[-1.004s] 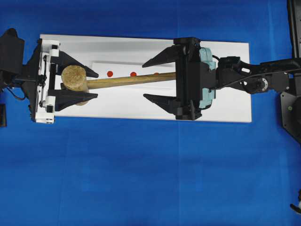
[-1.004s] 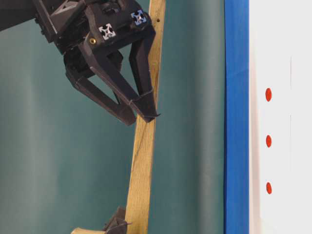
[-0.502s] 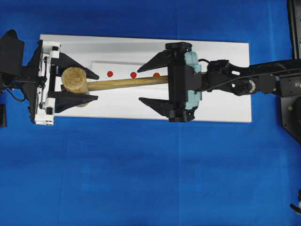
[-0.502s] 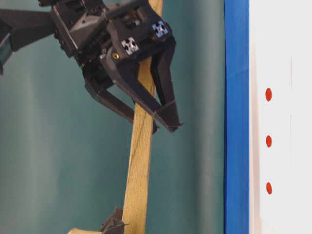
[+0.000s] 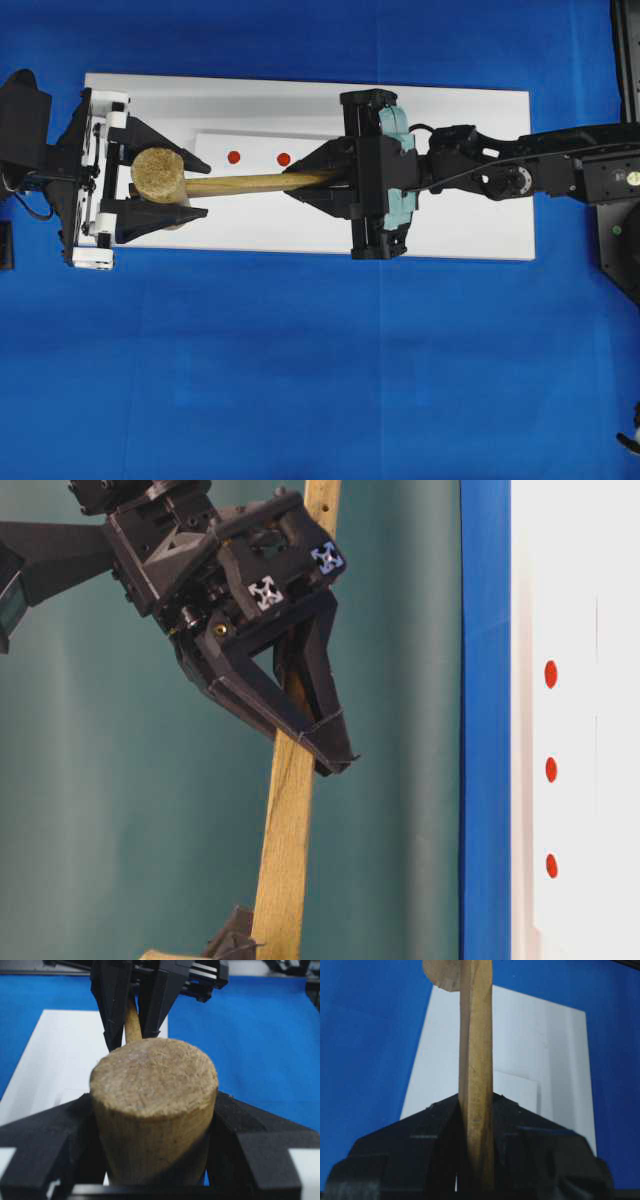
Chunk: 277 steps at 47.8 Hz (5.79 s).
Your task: Hit the mark with a hammer.
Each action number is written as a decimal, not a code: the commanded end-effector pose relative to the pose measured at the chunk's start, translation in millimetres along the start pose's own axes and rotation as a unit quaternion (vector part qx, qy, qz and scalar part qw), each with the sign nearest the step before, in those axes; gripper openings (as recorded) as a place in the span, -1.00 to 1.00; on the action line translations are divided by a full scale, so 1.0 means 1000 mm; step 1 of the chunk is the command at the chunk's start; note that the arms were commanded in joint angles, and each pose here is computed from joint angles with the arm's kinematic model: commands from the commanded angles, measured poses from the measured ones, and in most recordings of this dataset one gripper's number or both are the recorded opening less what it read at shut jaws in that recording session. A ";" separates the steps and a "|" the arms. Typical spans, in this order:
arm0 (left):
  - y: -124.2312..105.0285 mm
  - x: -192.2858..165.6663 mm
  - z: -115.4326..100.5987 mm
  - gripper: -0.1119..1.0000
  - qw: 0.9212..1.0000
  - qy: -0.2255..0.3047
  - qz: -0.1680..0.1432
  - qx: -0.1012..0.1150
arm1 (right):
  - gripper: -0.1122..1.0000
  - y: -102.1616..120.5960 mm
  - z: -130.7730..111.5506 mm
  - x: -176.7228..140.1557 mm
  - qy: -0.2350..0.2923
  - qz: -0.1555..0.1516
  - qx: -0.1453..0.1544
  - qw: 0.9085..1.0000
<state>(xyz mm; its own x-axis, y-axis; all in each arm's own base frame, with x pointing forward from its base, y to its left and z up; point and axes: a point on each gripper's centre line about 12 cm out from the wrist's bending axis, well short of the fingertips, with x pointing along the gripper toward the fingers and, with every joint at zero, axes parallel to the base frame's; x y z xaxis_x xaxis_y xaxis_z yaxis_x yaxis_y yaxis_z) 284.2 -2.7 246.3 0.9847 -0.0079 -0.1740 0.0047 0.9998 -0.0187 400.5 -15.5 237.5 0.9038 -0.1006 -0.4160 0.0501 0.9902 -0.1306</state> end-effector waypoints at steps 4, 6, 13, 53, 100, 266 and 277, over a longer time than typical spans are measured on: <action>0.000 0.000 0.019 -0.02 1.000 -0.030 0.000 -0.002 | -0.74 -0.001 0.014 -0.002 -0.018 -0.001 0.001 1.000; 0.000 0.000 0.019 -0.02 1.000 -0.030 0.000 -0.002 | -0.74 -0.001 0.014 -0.002 -0.018 -0.001 0.001 1.000; 0.000 0.000 0.018 -0.02 1.000 -0.028 0.001 0.000 | -0.74 -0.001 0.014 -0.002 -0.018 -0.001 0.004 1.000; 0.003 -0.045 0.007 0.73 1.000 -0.012 0.006 -0.009 | -0.75 0.001 0.002 -0.019 0.001 0.016 0.045 0.999; 0.003 -0.113 -0.012 0.71 1.000 0.005 0.005 0.005 | -0.75 -0.037 -0.017 -0.029 -0.001 -0.063 0.081 0.995; 0.003 -0.114 -0.017 0.70 1.000 0.009 0.005 -0.001 | -0.75 -0.035 -0.068 -0.121 -0.021 -0.081 0.127 0.988; 0.003 -0.114 -0.016 0.70 1.000 0.008 0.005 -0.001 | -0.75 -0.037 -0.084 -0.115 0.003 -0.098 0.124 0.987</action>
<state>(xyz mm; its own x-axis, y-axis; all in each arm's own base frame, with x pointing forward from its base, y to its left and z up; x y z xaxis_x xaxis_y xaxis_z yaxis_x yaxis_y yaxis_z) 167.7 0.2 245.8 0.9796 0.0009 -0.2011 -0.0046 0.9998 -0.0181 257.8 -46.0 216.0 0.8714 -0.2679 -0.4110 0.3066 0.9514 0.0300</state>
